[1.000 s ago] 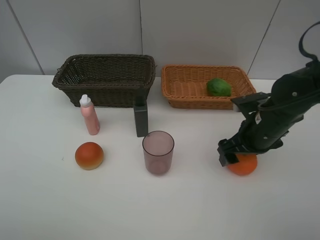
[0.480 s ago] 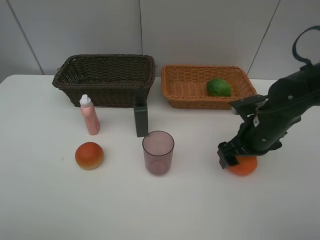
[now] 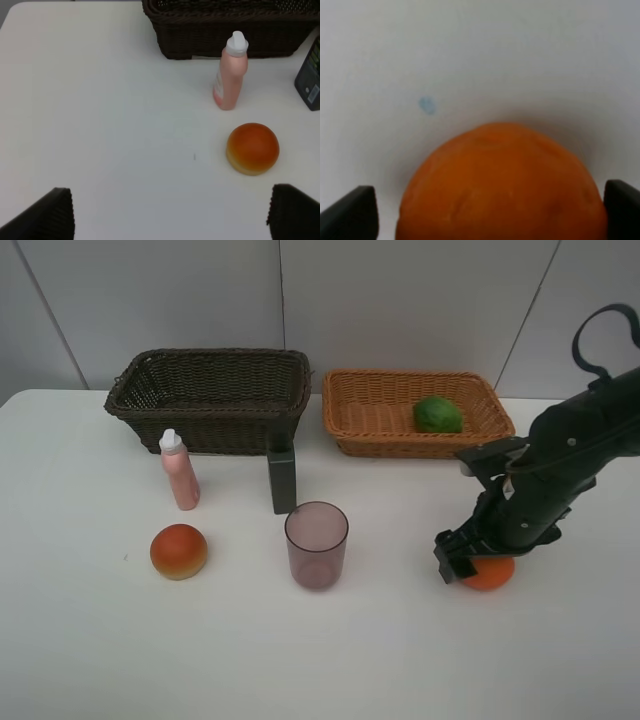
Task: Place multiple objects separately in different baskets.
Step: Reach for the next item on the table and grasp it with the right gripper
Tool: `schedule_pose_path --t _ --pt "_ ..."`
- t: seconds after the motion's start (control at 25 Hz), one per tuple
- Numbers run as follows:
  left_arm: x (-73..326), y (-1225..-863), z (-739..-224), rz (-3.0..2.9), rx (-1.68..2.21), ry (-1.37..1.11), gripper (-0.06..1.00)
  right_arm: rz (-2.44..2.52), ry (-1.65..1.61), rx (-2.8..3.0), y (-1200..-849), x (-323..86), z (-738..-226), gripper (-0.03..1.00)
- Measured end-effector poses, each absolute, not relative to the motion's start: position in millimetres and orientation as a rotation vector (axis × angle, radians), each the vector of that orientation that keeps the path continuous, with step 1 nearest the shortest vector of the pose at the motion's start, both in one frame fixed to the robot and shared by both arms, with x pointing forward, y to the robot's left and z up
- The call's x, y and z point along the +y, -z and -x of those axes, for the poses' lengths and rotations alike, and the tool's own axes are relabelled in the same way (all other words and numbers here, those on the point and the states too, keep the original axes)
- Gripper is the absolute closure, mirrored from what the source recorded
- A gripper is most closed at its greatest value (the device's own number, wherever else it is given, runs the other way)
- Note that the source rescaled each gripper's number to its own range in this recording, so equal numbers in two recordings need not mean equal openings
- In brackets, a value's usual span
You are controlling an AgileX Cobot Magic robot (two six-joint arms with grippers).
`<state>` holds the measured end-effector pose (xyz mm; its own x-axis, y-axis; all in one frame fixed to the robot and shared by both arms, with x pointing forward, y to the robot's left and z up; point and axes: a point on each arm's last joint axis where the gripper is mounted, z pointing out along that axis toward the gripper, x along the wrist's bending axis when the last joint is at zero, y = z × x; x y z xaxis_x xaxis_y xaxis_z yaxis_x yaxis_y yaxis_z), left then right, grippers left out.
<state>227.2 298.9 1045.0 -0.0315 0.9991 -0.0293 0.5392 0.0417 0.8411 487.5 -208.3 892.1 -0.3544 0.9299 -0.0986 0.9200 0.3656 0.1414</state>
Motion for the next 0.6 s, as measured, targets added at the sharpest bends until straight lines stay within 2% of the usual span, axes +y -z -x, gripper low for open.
schedule_pose_path --t 0.24,0.32,0.36,0.4,0.6 --pt "298.9 -1045.0 -227.2 -1.574 1.651 -0.872 -0.06 -1.673 -0.089 2.460 -892.2 -208.6 -487.7 0.01" --pt "298.9 -1045.0 -227.2 -1.574 1.651 -0.872 -0.06 -1.673 -0.089 2.460 -892.2 -208.6 -487.7 0.10" --pt "298.9 -1045.0 -227.2 -1.574 1.651 -0.872 -0.06 -1.673 -0.089 2.460 -892.2 -208.6 -487.7 0.18" --pt "298.9 -1045.0 -227.2 -1.574 1.651 -0.872 -0.06 -1.671 -0.088 2.461 -892.2 -208.6 -487.7 0.30" --pt "298.9 -1045.0 -227.2 -1.574 1.651 -0.872 -0.06 -1.675 -0.072 2.464 -892.0 -209.3 -486.8 0.33"
